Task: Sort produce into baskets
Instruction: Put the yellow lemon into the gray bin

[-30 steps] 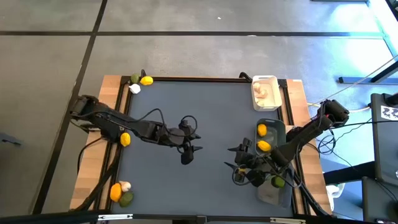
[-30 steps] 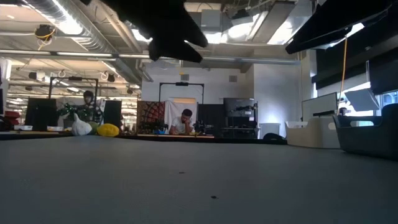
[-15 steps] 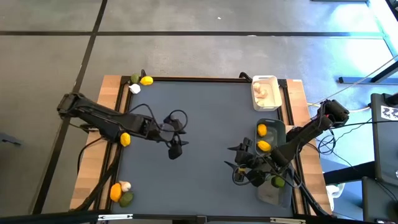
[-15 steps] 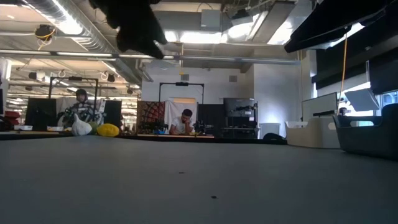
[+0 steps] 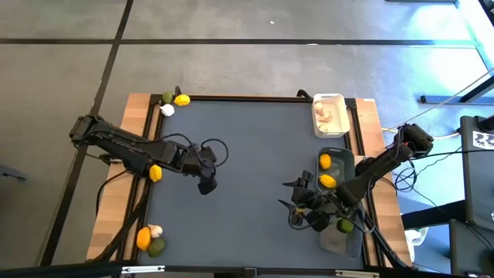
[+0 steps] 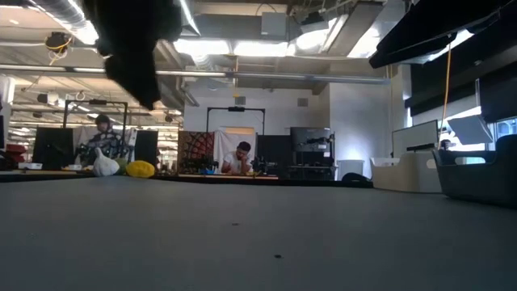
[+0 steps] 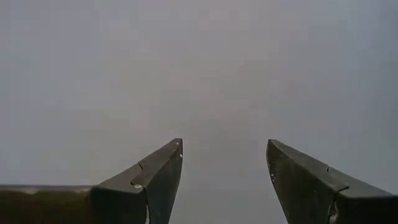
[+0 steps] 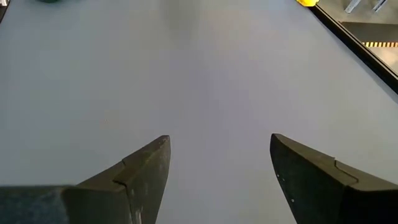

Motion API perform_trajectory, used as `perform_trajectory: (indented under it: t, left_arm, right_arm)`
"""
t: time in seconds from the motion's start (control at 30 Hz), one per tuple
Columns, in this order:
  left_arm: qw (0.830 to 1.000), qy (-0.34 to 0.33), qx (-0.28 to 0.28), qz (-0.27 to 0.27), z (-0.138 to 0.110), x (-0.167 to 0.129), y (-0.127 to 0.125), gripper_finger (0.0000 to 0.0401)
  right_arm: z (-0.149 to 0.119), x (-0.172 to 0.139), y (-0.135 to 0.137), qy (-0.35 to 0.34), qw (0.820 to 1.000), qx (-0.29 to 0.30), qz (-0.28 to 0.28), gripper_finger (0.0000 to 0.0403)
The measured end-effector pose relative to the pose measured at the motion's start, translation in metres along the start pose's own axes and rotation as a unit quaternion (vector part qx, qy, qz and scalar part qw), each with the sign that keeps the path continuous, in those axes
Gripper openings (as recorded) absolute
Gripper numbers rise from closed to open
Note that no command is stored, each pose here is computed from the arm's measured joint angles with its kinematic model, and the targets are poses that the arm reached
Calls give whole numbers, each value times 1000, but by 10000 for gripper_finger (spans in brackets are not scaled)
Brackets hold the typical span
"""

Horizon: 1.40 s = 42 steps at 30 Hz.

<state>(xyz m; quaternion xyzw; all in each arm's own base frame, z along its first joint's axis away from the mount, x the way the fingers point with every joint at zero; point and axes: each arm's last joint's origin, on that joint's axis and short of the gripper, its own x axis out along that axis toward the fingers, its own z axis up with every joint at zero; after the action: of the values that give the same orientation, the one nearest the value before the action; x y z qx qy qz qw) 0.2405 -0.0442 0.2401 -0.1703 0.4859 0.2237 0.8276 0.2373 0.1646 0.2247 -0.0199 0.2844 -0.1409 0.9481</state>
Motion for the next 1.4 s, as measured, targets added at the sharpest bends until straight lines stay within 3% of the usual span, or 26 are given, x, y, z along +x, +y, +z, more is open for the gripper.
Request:
perform_trajectory:
  t: [0.33,0.5,0.63,0.87,1.17,1.4]
  left_arm:
    - [986,101,-67,113,-22,-2,21,227]
    - [987,106,-40,116,-22,-2,22,227]
    - [985,114,-61,116,-18,0,27,231]
    - [976,157,-92,121,-13,2,42,279]
    - [953,221,-97,185,-15,10,55,296]
    - [927,293,-66,224,-21,23,54,296]
  right_arm:
    - [0,0,0,0,1000,1,0,273]
    - [0,0,0,0,1000,1,0,273]
    - [0,0,0,0,1000,1,0,273]
    - [0,0,0,1,1000,0,0,273]
    - [0,0,0,1,1000,-1,-1,273]
    - [0,0,0,1,1000,-1,-1,273]
